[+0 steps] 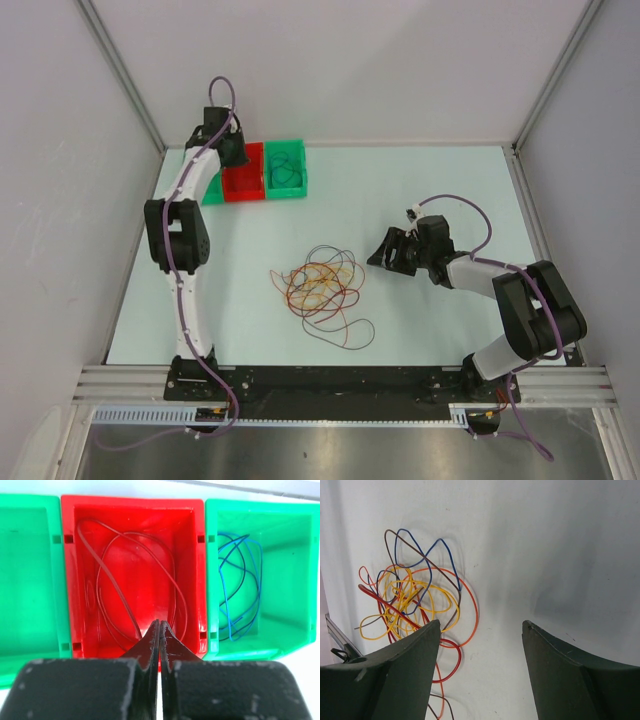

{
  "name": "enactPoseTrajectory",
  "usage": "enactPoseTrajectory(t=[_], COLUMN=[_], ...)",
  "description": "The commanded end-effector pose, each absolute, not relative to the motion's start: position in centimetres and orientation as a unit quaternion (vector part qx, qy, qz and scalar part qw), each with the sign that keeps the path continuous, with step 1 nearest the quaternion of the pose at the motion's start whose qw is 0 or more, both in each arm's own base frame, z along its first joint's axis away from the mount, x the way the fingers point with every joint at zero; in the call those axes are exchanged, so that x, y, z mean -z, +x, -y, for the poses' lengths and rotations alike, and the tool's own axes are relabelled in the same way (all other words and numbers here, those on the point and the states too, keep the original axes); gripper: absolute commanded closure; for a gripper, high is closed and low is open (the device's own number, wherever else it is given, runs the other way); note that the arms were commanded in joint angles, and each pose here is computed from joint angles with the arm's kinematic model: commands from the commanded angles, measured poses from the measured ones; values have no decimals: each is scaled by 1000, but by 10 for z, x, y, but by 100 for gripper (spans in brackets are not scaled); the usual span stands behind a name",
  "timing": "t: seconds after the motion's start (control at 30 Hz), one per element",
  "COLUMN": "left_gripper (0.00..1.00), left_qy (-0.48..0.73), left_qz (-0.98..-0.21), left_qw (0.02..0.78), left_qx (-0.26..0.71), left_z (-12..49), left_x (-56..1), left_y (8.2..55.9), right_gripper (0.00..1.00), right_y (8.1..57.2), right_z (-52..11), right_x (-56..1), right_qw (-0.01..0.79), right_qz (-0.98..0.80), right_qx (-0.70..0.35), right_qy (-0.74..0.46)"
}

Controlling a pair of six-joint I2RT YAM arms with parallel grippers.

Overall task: Untangle the cables
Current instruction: Place the cable in the bin.

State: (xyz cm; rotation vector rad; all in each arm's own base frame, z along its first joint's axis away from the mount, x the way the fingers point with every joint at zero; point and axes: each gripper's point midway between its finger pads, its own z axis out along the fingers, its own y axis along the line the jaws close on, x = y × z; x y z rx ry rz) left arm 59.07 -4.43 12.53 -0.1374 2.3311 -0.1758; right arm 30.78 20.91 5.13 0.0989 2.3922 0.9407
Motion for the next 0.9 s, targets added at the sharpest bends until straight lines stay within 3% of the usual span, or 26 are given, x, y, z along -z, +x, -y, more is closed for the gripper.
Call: enactPoseTrajectory(t=[0.0, 0.53, 0.87], left_gripper=[100, 100, 100], left_qy=[-71, -80, -74], left_qz=[-906, -917, -898], left_qw=[411, 383, 419], left_qx=[73, 73, 113], left_z=[37, 23, 36], left_x=[-128, -87, -143], left_y=[604, 603, 601], right_gripper=[29, 29, 29], right_y=[311, 312, 312], right_z=[-211, -211, -210], right_x=[-55, -54, -54], right_qw=[289, 288, 288], right_qz=[-886, -886, -887], right_qx=[-360, -361, -360], right_qy=[29, 33, 34])
